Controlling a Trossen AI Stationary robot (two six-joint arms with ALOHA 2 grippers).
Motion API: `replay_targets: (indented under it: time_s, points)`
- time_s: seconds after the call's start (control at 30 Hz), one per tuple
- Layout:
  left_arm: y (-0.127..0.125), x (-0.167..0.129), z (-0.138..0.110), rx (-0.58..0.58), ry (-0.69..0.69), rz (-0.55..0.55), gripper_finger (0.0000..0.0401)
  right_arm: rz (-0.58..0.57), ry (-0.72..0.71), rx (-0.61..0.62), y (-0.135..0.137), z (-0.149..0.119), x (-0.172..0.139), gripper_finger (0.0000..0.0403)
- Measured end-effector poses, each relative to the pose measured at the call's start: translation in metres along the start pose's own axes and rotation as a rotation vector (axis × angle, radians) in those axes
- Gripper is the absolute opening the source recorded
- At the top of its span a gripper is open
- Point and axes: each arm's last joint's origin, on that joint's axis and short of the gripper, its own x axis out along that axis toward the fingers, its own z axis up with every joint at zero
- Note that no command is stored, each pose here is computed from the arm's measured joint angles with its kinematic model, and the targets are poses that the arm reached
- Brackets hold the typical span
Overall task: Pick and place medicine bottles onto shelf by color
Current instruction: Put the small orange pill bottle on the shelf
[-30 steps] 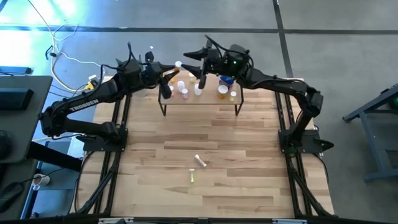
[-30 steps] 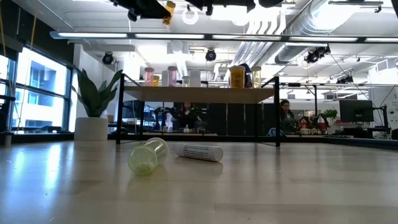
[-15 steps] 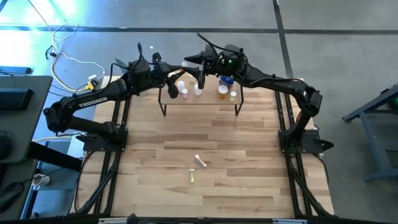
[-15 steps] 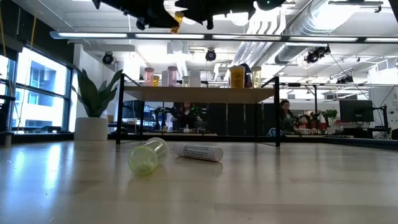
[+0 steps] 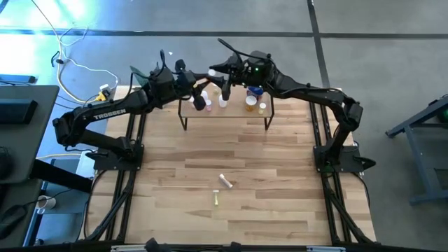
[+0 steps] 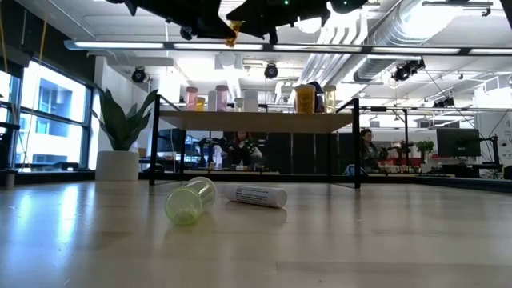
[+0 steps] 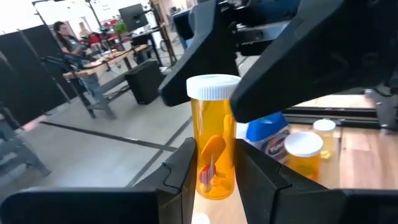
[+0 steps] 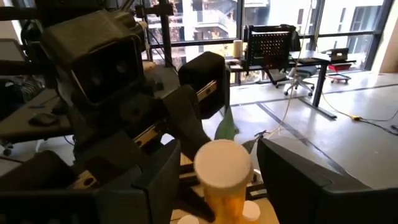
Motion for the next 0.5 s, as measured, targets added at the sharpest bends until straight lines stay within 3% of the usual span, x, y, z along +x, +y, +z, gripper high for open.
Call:
replay_targets:
  time_s: [0.5]
  points:
    - [0.0023, -0.0001, -0.0012, 0.096, 0.029, 0.069, 0.0086, -0.037, 0.021, 0.079, -0.0095, -0.0022, -0.0021, 0.0197]
